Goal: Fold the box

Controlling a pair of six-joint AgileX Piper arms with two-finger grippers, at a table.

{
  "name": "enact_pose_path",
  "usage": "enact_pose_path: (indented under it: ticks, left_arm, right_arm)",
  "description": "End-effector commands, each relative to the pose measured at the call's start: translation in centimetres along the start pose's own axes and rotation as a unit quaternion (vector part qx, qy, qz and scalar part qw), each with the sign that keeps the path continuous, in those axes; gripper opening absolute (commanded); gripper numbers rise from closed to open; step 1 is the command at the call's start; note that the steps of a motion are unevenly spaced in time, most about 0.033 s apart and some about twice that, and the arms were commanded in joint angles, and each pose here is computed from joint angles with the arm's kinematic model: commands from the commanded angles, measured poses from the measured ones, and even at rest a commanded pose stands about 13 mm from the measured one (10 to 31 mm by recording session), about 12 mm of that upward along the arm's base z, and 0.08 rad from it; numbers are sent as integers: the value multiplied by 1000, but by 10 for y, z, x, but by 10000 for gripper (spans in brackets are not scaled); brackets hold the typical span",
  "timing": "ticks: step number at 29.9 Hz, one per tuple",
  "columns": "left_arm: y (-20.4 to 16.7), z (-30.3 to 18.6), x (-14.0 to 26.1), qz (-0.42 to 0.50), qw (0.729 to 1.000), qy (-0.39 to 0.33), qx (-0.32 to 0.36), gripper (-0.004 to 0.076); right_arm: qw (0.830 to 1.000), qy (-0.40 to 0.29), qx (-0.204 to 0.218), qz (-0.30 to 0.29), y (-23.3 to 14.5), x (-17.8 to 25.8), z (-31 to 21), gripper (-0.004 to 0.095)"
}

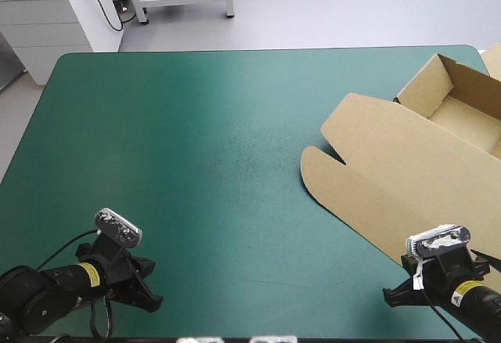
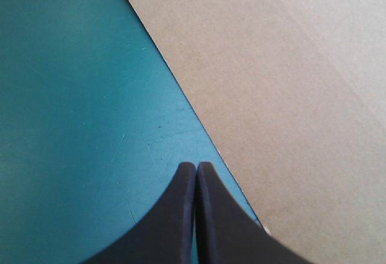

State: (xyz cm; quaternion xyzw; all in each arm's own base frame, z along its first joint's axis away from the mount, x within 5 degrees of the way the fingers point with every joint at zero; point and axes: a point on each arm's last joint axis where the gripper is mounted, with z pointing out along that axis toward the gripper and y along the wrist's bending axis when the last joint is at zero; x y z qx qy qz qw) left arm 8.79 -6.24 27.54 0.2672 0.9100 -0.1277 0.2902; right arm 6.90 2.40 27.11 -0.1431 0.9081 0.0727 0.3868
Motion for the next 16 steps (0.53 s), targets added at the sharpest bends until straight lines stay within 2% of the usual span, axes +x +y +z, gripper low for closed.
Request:
enact_pose_path:
  ticks: [1,16]
  left_arm:
    - [-2,-1,-2,-3,1000,-16,9,-8]
    - [-1,11,13,-6,1000,22,10,-8]
  right_arm:
    - [999,-38,-3,8,1,-11,-5,-21]
    - [999,-38,-3,14,1,-11,-5,-20]
